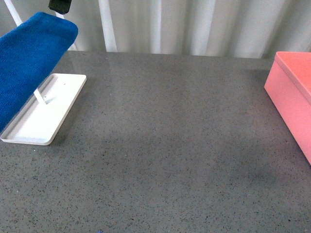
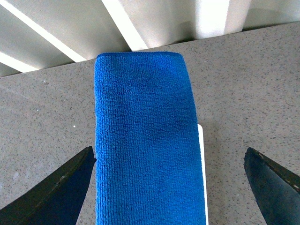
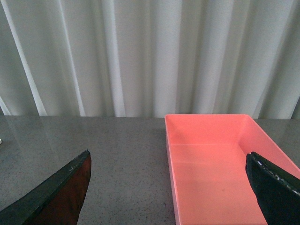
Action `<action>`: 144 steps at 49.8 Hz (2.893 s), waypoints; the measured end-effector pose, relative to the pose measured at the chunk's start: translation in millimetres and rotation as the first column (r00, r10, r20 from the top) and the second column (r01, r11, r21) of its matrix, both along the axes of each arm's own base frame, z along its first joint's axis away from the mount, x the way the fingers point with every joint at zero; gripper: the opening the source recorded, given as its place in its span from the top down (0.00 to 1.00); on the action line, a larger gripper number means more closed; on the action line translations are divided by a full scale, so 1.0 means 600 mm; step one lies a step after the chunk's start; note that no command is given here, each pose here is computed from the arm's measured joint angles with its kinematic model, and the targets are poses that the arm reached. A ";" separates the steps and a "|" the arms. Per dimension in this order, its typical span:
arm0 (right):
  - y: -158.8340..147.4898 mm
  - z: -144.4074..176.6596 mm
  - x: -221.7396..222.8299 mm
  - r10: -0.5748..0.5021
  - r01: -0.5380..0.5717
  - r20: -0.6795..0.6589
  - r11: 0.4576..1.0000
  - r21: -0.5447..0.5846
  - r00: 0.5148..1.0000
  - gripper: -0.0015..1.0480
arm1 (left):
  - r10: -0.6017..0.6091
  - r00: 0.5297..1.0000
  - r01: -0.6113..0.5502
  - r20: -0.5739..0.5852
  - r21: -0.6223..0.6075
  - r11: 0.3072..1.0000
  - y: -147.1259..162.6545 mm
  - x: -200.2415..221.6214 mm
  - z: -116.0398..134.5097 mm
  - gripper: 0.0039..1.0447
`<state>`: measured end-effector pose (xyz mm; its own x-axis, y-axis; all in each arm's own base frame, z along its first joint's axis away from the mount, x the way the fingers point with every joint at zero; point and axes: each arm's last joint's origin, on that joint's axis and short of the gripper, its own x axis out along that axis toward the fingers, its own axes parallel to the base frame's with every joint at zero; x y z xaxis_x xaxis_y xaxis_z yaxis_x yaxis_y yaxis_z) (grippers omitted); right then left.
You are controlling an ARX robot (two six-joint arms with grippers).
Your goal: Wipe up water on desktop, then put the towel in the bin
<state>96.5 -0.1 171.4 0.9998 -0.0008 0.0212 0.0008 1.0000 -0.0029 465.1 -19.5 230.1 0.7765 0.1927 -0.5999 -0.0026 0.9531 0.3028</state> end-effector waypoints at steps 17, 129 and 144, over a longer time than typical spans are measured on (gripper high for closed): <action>0.000 0.000 0.000 0.000 0.000 0.000 1.000 0.000 1.000 0.07 | 0.059 0.997 -0.058 -0.051 0.034 0.998 0.040 0.028 -0.061 0.06; 0.000 0.000 0.000 0.000 0.000 0.000 1.000 0.000 1.000 0.07 | -0.099 0.947 0.169 0.305 -0.212 0.962 -0.066 -0.089 0.208 0.96; 0.000 0.000 0.000 0.000 0.000 0.000 1.000 0.000 1.000 0.07 | -0.249 0.932 0.352 0.265 -0.492 0.796 -0.238 -0.151 0.149 0.96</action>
<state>96.5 -0.1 171.4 0.9998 -0.0008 0.0212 0.0008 1.0000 -0.0029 374.6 -162.6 319.4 0.8444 -0.3705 -0.3869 0.3066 0.9265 -0.2181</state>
